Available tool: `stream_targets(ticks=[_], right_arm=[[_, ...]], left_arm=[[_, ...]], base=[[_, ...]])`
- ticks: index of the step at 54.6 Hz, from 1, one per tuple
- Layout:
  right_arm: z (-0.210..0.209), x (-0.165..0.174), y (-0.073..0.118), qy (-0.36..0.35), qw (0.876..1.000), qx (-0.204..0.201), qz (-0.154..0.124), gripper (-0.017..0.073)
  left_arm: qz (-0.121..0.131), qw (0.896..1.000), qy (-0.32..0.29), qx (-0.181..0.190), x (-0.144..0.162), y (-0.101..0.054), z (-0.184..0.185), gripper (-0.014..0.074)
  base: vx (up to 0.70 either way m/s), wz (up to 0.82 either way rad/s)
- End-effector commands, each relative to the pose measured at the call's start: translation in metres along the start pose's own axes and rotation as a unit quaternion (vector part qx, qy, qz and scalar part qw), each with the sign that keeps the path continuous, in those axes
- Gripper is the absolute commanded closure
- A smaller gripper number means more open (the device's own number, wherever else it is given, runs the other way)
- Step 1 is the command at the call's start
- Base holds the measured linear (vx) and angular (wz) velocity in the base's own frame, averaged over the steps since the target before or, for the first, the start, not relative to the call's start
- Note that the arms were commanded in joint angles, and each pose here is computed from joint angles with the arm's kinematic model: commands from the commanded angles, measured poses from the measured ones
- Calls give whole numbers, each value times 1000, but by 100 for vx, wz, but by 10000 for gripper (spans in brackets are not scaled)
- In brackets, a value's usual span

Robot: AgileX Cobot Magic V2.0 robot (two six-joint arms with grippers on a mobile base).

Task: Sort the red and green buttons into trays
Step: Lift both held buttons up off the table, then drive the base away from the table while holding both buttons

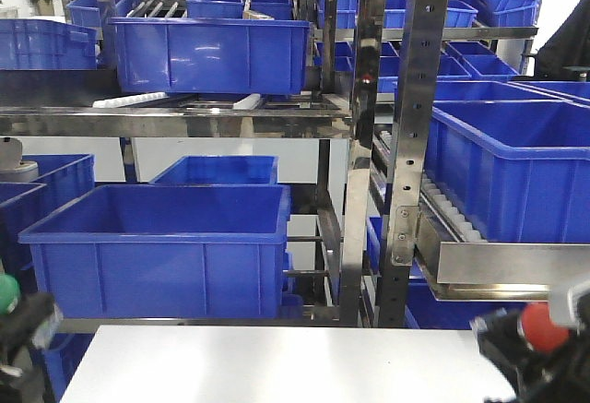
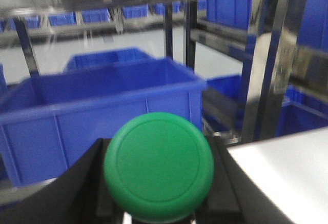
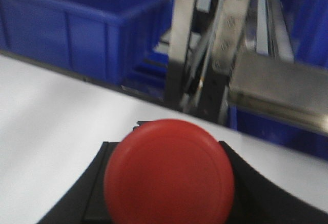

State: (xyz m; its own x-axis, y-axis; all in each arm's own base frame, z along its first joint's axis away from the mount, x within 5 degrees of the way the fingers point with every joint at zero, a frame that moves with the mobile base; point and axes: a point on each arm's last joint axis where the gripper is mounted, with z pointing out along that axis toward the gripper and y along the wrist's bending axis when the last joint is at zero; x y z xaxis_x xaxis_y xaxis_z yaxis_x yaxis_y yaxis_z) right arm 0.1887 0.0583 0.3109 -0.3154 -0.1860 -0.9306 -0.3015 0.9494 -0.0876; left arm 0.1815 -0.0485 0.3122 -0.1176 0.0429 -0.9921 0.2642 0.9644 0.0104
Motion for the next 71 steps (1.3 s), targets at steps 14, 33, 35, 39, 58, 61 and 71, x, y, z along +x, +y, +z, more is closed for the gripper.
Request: stream_targets(ticks=[14,33,35,39,58,61,71], right_arm=[[-39,-48,1,-122,992,-10,2,568],[-73,-52,-3,-160,987,1,-5,568],[-73,-52,-3,-160,987,1,-5,568],[-73,-51,-3,-159,987,2,-8,568],[-73,-51,-4,-157,988,3,-8,568],[-73,-51,-4,-157,988,3,-8,568],[-73,-51,-4,-157,988,3,-8,568]], left_arm=[[-4,995,-103,1,-44,-1,-52,599],[-4,990,-141,-2,-51,0,-89,599],[-4,990,-141,-2,-51,0,-89,599],[-4,990,-141,-2,-51,0,-89,599],[-4,990,-141,-2,-51,0,-89,599],[-4,990,-141,-2,-51,0,-89,599],[-4,990,-141,-2,-51,0,-89,599]], base=[[0,0],[0,0],[0,0],[0,0],[0,0],[0,0],[0,0]])
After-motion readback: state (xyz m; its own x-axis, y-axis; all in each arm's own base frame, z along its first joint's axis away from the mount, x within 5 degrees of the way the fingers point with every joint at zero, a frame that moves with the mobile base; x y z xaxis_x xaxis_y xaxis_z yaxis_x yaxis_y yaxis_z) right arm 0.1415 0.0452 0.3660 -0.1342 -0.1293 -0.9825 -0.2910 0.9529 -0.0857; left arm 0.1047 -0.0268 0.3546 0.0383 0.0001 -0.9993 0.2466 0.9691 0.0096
